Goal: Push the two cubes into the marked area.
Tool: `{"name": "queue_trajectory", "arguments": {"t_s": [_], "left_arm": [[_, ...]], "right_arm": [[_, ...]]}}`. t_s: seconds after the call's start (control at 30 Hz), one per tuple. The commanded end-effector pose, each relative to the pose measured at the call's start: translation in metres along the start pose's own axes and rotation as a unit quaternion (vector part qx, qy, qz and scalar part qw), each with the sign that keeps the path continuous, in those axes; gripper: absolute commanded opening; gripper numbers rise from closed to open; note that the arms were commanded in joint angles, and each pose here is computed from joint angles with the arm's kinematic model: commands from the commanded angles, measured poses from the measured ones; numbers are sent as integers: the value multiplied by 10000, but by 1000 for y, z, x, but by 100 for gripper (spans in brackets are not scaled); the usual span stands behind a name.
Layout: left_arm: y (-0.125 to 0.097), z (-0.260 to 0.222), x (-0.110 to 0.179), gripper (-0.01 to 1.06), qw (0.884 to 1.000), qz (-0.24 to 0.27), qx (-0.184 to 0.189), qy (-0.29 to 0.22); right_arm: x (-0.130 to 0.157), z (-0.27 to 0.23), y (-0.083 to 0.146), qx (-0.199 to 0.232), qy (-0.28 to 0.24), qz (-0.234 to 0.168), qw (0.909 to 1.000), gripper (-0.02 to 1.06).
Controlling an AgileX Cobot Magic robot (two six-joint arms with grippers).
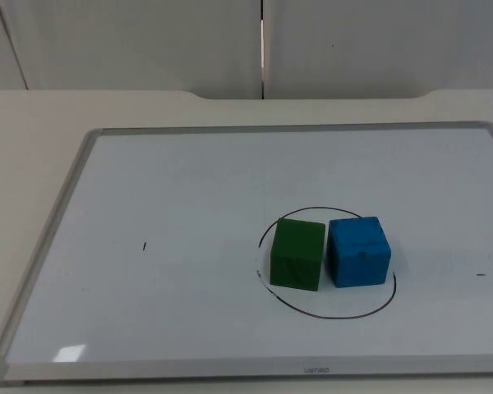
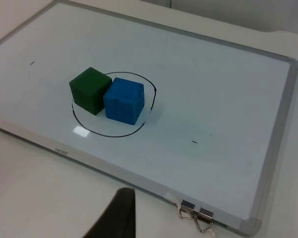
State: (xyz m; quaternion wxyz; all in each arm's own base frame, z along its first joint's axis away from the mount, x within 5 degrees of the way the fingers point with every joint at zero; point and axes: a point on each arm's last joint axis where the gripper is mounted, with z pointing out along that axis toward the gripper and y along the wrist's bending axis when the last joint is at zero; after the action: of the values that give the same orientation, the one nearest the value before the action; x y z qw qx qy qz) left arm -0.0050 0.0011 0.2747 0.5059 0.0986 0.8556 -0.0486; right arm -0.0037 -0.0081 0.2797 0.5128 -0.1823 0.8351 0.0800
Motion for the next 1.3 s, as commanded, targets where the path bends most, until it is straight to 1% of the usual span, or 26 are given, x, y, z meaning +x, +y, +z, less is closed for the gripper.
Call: {"name": "queue_trajectory", "arguments": {"t_s": [0.0,0.17,0.23,0.4,0.5,0.63,0.67,0.9,1.0,1.03,1.13,1.17,1.27], "left_arm": [[0,1,0,105,9999,-83,-99,-51],[0,1,0,105,9990,-238,-383,-47],[0,1,0,105,9988,-256,-416,-46],[-1,1,0,105,9964,-429,-733,-41],[-1,1,0,105,9956,-471,-809,-40],[-1,1,0,105,9949,-506,-874,-39],[-1,1,0,105,9949,-506,-874,-39],[-1,1,0,105,9949,-506,-874,-39],[-1,1,0,105,9949,-506,-874,-39],[-1,1,0,105,9949,-506,-874,-39],[-1,1,0,105,9949,-506,-874,-39],[-1,1,0,105,9949,-506,-874,-39],[-1,1,0,105,9949,-506,-874,-39]], "right_arm": [[0,0,0,6,-24,10,10000,105],[0,0,0,6,-24,10,10000,105],[0,0,0,6,-24,10,10000,105],[0,0,0,6,-24,10,10000,105],[0,0,0,24,-23,20,10000,105],[0,-1,0,224,-11,123,9997,105],[0,-1,0,224,-11,123,9997,105],[0,-1,1,613,12,324,9976,105],[1,-1,1,853,26,449,9953,105],[1,-1,1,853,26,449,9953,105],[1,-2,2,1082,40,567,9925,105],[1,-2,2,1082,40,567,9925,105],[1,-2,2,1367,57,715,9880,105]]}}
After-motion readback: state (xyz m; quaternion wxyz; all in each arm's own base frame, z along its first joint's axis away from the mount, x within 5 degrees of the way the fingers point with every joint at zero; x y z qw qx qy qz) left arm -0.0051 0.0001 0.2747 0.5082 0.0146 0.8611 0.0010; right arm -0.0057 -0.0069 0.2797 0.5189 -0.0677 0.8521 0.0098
